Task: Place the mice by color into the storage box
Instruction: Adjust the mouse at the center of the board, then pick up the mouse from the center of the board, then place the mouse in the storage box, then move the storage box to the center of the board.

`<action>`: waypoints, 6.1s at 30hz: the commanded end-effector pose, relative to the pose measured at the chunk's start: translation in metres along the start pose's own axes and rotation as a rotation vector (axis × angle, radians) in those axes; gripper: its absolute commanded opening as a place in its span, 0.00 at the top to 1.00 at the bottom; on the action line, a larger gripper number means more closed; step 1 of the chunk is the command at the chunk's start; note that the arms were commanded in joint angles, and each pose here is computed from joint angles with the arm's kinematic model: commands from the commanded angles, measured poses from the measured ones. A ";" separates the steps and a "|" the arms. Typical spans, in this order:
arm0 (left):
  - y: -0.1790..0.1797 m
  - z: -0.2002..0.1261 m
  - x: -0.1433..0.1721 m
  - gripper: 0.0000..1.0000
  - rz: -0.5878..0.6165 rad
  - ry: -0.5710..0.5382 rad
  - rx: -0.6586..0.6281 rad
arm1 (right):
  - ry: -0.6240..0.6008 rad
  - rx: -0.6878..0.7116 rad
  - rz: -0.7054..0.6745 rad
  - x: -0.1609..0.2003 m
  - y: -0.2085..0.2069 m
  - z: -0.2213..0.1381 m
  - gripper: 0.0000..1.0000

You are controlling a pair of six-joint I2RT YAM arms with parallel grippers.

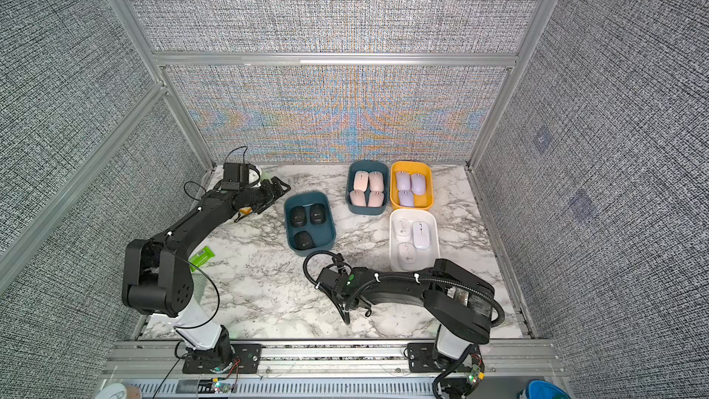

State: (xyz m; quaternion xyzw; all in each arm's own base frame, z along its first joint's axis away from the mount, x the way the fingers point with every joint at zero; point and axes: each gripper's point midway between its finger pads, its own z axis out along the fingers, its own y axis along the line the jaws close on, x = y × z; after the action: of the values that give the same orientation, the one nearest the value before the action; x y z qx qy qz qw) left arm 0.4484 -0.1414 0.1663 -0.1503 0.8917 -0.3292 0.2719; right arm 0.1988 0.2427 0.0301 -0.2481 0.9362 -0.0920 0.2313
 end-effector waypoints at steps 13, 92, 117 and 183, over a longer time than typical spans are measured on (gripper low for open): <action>-0.006 -0.007 -0.008 0.10 0.024 -0.034 0.000 | -0.129 0.089 0.059 -0.084 -0.017 -0.003 0.20; -0.016 -0.047 -0.034 0.10 0.098 -0.173 -0.069 | -0.098 -0.154 0.193 -0.197 0.010 -0.036 0.51; -0.011 -0.037 -0.029 0.10 0.074 -0.136 -0.052 | 0.046 -0.080 0.280 -0.197 0.031 0.054 0.48; -0.009 -0.023 -0.021 0.10 0.040 -0.077 -0.008 | -0.055 -0.028 0.335 -0.207 -0.031 0.044 0.71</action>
State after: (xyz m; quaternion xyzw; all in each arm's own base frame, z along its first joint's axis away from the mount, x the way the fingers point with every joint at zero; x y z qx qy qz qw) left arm 0.4504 -0.1244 0.1917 -0.1487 0.8890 -0.3042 0.3081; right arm 0.3883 0.3190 0.0773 -0.1145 0.9589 -0.0412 0.2562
